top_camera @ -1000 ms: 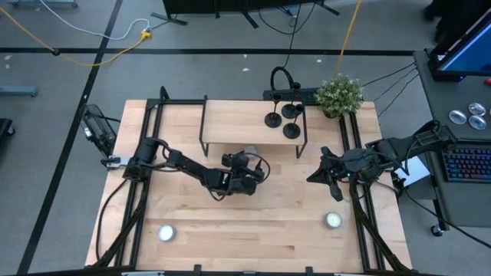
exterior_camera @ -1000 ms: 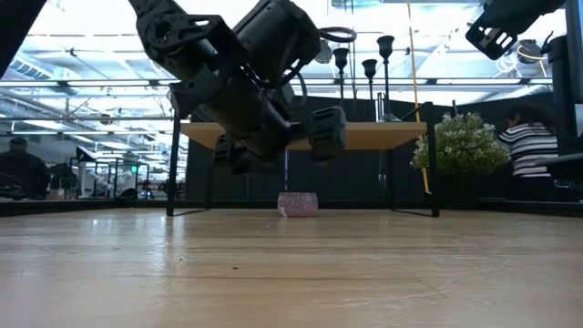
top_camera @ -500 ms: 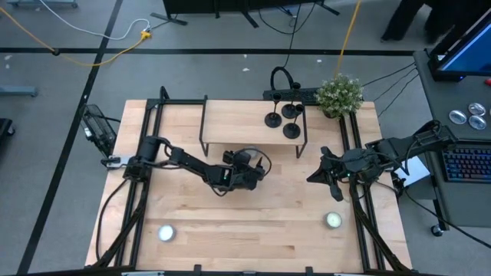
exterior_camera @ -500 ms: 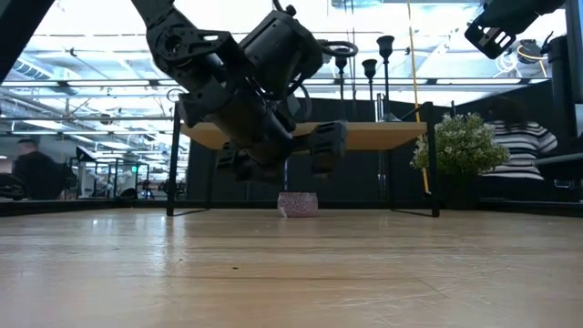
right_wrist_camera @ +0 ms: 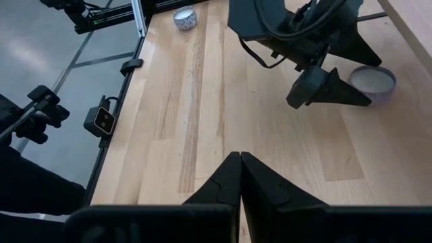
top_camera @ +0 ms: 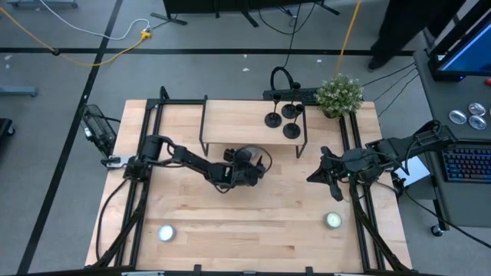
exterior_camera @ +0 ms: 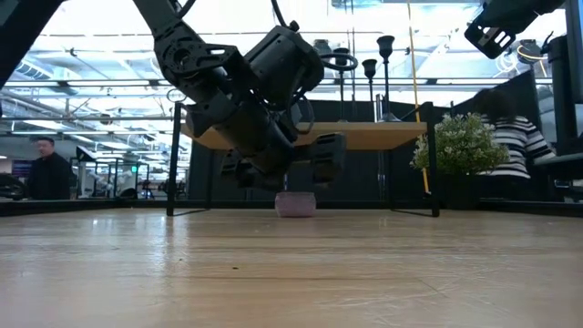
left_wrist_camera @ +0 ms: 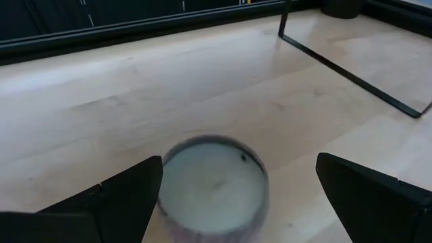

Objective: Pick & Place candle stick holders
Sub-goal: Put the red scented candle on the shelf

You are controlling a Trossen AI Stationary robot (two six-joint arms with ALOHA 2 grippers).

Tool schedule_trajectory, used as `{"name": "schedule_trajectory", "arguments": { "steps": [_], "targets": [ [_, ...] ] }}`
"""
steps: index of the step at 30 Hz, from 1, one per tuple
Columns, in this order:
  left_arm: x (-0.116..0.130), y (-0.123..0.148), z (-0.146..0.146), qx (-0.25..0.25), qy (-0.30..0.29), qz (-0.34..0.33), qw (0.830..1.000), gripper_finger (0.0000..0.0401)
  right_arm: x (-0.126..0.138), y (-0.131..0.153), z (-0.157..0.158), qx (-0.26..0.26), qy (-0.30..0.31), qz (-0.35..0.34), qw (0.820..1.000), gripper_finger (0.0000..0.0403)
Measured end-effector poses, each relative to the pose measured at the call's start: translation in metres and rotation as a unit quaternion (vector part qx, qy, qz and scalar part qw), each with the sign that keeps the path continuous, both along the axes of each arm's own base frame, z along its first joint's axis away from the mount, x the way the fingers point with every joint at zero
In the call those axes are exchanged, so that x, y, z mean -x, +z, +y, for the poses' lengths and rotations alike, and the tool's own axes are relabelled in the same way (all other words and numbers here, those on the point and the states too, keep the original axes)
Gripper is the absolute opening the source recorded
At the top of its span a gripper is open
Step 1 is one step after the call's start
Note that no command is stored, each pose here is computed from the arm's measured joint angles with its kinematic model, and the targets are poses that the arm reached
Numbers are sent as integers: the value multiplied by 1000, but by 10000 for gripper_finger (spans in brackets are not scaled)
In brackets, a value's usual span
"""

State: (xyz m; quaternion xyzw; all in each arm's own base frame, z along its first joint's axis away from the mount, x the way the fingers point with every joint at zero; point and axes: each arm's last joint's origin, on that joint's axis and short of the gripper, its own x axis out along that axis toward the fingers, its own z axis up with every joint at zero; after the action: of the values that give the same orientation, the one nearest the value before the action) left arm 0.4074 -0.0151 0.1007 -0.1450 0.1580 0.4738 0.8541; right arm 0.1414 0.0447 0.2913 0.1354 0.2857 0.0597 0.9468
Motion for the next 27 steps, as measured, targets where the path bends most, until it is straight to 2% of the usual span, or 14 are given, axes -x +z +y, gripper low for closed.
{"name": "schedule_trajectory", "arguments": {
  "steps": [14,22,27],
  "targets": [
    [1,-3,1,-8,-58,71,996,397,0,0,0,-3,-2,1,1000,0],
    [1,-3,0,-1,-60,69,996,397,0,0,0,-6,-6,1,1000,0],
    [1,-3,1,16,-40,39,998,397,0,0,0,-14,-10,3,1000,0]
  ]
}}
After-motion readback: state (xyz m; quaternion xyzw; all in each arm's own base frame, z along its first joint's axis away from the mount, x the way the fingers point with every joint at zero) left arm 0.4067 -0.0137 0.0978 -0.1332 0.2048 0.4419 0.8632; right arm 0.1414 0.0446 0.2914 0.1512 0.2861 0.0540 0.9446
